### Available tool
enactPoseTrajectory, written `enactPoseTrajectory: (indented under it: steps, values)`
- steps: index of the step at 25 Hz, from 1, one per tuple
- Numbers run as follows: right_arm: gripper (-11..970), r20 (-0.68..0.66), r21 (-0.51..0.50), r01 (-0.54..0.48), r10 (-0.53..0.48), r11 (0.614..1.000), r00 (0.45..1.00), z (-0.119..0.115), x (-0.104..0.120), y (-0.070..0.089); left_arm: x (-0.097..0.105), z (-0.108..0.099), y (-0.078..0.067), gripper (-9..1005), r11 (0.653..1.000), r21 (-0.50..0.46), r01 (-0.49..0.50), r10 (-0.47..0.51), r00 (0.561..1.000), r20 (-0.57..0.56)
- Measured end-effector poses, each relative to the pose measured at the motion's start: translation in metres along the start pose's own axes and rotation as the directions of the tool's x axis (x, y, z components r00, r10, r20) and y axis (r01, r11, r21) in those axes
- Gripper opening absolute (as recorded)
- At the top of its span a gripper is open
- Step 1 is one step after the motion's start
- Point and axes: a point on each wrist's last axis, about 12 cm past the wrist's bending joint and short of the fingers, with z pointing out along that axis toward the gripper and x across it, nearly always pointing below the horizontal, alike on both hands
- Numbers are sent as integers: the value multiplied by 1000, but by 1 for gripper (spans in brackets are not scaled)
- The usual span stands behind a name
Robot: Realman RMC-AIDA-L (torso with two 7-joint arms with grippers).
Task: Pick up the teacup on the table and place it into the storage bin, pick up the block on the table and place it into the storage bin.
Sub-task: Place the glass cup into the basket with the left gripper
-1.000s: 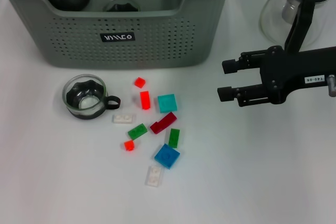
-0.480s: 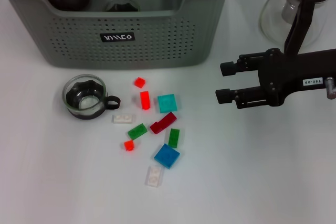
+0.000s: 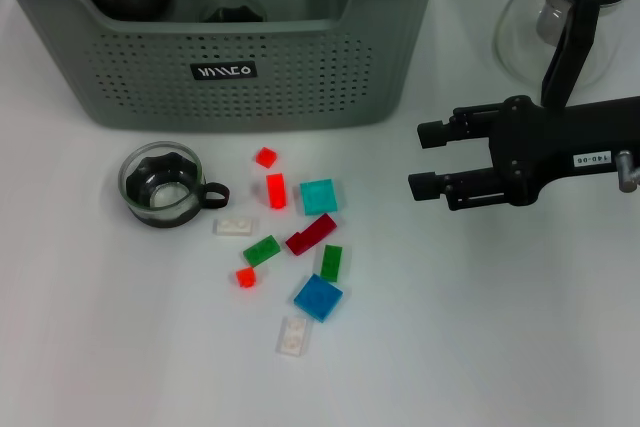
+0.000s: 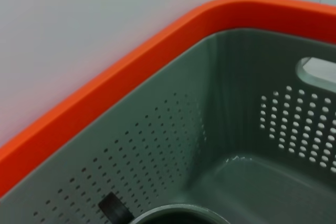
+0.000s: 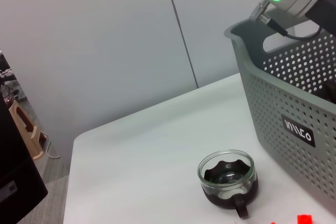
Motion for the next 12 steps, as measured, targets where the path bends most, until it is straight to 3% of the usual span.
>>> enactPoseTrajectory:
  steps: [12]
  values:
    - [748,-9,0,-4,4,1000,1000,0,3,0,7,3,-4,69,999,16,30,-30,999,-21]
